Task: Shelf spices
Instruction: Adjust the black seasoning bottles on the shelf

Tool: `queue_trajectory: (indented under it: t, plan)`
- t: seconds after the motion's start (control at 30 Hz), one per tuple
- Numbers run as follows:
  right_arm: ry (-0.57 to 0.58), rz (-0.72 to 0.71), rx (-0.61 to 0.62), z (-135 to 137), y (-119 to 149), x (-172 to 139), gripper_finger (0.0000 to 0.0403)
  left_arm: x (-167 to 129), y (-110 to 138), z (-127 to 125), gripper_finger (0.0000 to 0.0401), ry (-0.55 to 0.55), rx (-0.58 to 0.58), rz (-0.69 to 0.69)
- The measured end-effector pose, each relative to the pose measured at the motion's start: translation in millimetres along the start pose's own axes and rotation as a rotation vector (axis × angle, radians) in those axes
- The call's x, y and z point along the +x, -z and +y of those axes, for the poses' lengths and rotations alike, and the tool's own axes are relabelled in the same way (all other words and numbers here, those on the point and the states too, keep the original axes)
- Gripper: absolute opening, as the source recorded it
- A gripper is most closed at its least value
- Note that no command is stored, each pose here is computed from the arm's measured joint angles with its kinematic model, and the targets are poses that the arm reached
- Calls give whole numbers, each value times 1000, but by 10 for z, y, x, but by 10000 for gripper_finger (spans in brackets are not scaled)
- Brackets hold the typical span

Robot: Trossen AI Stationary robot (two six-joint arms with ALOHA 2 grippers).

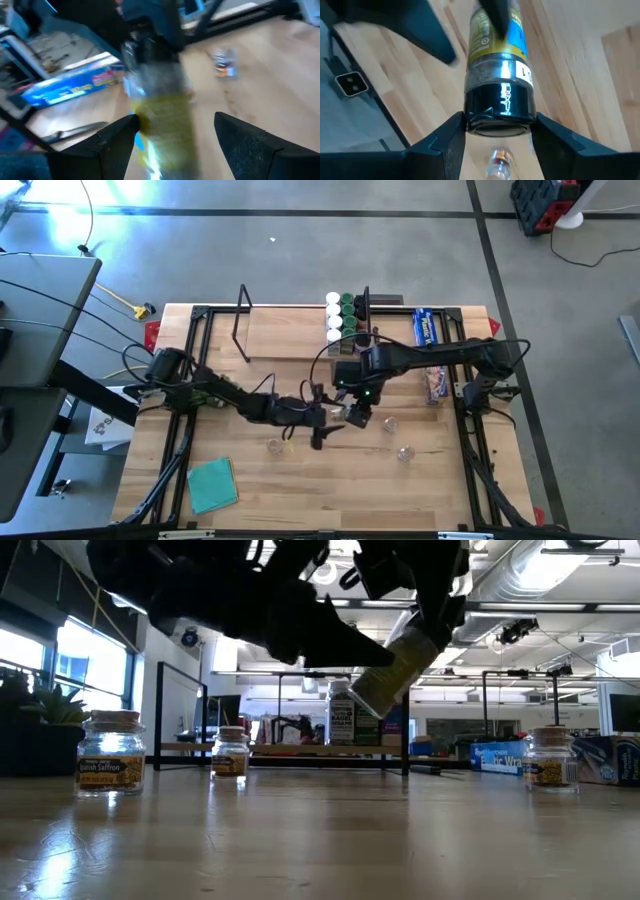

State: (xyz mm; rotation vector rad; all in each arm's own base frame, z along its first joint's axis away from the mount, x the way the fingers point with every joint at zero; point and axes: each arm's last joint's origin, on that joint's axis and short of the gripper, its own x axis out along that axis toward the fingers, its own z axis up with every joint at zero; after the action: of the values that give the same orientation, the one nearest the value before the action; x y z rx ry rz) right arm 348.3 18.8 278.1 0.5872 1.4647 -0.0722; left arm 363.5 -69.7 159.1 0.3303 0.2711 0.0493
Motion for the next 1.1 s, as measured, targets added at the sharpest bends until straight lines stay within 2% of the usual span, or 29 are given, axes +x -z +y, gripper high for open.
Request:
queue_trajectory:
  t: [0.13,0.4,0.5,0.6,0.67,0.83,1.0,1.1]
  plan:
    - [-19,-35,-34,32,-31,-3,186,28,-25,30,269,-46,-4,3]
    - [-54,-78,-85,94,-62,4,186,39,43,44,263,-7,-99,55]
    - [-54,-77,-91,100,-58,6,186,37,58,35,236,16,-122,69]
    - [-49,-79,-122,119,-48,14,186,35,83,23,186,33,-142,93]
    - [-20,-91,-151,138,-37,23,200,34,87,20,163,30,-142,99]
    - [106,-115,-242,186,25,46,261,33,97,20,164,28,-164,109]
    - [331,-137,-402,327,282,-6,271,-6,157,34,164,-14,-191,84]
    - [415,-198,-410,323,525,-25,272,-86,247,73,164,2,-228,-4]
